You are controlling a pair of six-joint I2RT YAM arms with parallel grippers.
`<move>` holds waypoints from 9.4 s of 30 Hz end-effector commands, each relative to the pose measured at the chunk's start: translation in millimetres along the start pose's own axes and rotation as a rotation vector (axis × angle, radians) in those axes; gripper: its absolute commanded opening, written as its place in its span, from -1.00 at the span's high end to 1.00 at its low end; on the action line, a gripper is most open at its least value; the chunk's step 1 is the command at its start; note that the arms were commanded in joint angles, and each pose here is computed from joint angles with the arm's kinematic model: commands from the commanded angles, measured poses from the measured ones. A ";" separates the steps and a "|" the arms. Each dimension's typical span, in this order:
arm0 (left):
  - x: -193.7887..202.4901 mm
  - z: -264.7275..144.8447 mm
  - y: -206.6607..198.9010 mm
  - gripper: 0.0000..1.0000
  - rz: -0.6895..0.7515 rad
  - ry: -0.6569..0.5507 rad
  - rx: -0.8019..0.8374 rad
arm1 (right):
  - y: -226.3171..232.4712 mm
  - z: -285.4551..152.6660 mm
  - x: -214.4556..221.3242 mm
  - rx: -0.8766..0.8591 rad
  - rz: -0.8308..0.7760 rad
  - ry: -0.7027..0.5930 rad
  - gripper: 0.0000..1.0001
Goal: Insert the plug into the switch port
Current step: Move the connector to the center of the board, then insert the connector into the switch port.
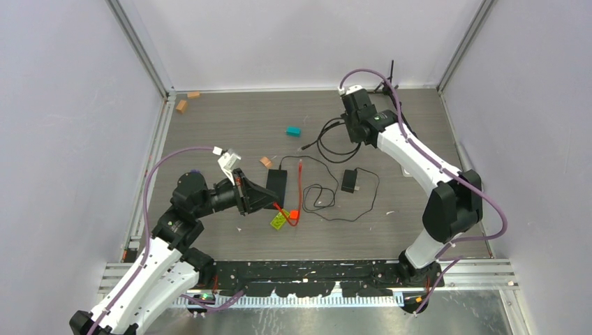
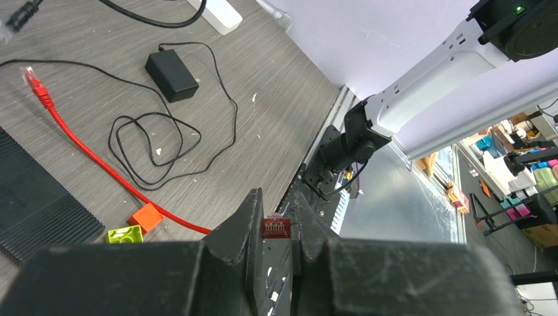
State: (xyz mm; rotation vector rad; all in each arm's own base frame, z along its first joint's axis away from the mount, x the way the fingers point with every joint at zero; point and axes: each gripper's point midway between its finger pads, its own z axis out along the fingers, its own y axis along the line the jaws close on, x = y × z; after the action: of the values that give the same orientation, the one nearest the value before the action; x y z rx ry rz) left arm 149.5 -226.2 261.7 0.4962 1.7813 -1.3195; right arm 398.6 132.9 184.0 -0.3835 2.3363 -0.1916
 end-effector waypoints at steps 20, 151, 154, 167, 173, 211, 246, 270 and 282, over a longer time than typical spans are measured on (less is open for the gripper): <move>-45.1 4.8 -10.6 1.00 0.096 -0.067 -0.027 | -9.9 -70.4 -5.0 -0.321 0.514 -0.296 -0.10; -39.3 -56.3 -130.1 -0.38 0.327 -0.092 0.473 | 266.8 -444.6 30.6 -1.314 -0.429 -0.930 0.99; -39.4 -54.5 -126.2 -0.38 0.328 -0.101 0.456 | 266.3 -444.8 30.5 -1.315 -0.424 -0.927 0.99; -26.8 -18.1 40.1 -0.50 0.041 -0.096 -0.320 | 221.4 -305.8 9.9 -0.708 -0.469 -0.729 0.99; -13.5 -19.1 97.5 -0.54 0.004 -0.101 -0.548 | 168.0 -199.8 -20.7 -0.278 -0.546 -0.544 0.99; 58.6 -24.6 190.4 -0.56 -0.091 0.032 -0.789 | 313.3 -43.6 152.0 -0.563 -0.347 -0.230 0.99; 75.8 30.5 236.6 -0.31 -0.113 0.103 -0.718 | 286.6 -42.7 130.1 -0.724 -0.330 -0.237 0.99; 92.0 37.4 242.8 -0.09 -0.126 0.161 -0.693 | 300.7 -22.7 128.5 -0.699 -0.348 -0.219 0.99; 97.7 40.5 241.2 0.01 -0.141 0.182 -0.669 | 302.1 -24.7 121.3 -0.689 -0.338 -0.253 0.99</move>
State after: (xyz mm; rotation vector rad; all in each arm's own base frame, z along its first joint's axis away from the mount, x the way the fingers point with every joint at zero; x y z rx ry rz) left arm 281.7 -185.5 35.4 0.0841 2.3088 -0.6827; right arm 220.8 358.0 21.9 -1.1203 2.1081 0.4531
